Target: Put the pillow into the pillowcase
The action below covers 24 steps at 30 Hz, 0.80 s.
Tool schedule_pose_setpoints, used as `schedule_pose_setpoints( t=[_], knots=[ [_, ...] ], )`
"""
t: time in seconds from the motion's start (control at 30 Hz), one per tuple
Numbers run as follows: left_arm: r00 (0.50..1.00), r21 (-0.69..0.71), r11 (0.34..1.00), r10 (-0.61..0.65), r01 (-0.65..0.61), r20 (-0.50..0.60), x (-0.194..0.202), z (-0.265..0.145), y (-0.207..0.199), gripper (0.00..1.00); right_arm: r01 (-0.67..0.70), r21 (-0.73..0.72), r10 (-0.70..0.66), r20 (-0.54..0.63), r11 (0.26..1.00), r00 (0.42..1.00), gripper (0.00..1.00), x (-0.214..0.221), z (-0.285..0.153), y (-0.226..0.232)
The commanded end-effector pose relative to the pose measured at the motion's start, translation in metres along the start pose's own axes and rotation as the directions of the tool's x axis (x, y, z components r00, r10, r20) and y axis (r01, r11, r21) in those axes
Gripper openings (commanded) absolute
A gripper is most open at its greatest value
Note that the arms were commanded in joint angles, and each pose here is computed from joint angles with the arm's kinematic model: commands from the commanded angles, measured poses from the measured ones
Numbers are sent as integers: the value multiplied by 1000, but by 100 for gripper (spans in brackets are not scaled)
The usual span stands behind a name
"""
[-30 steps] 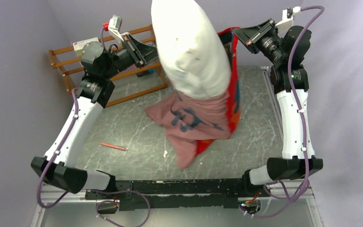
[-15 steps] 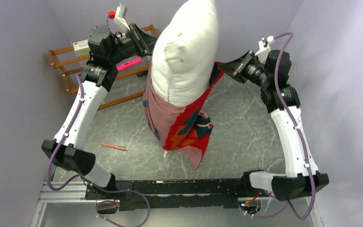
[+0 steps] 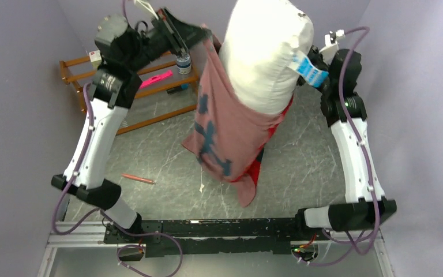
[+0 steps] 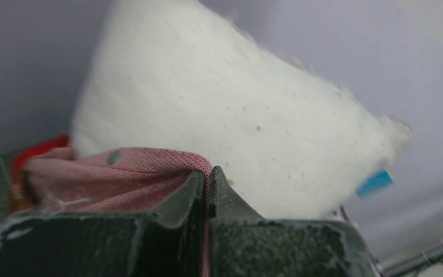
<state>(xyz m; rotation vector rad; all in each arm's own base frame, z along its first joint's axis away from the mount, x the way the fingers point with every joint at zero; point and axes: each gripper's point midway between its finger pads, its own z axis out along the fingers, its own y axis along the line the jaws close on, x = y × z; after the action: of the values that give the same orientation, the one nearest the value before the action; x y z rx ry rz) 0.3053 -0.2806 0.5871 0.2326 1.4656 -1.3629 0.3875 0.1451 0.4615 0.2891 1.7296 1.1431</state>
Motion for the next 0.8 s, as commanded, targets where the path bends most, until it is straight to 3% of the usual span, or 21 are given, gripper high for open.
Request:
schedule_pose_setpoints(
  t=[0.0, 0.07, 0.23, 0.4, 0.6, 0.7, 0.77],
  knots=[
    [990, 97, 995, 3, -17, 141, -69, -1, -5, 5, 80, -353, -27, 153, 932, 988, 0, -25, -69, 120],
    [993, 118, 993, -35, 22, 109, -55, -3, 2, 5, 112, -374, -36, 204, 921, 978, 0, -45, -75, 141],
    [995, 172, 983, -72, 59, 69, -14, -54, -22, 5, 124, -348, 13, 366, 929, 930, 0, -118, -67, 161],
    [978, 173, 973, -174, 153, 112, 30, -86, -25, 5, 110, -350, 7, 318, 930, 948, 0, -131, -36, 151],
    [990, 75, 997, 0, -10, 138, -22, -43, -20, 5, 111, -285, -64, 167, 952, 984, 0, -67, -47, 117],
    [990, 116, 993, -25, 9, 138, -58, -15, -8, 5, 137, -270, -99, 153, 953, 983, 0, -46, -65, 119],
    [990, 173, 984, -70, 48, 119, -67, -2, -6, 5, 163, -294, -103, 210, 942, 972, 0, -56, -74, 133]
  ],
)
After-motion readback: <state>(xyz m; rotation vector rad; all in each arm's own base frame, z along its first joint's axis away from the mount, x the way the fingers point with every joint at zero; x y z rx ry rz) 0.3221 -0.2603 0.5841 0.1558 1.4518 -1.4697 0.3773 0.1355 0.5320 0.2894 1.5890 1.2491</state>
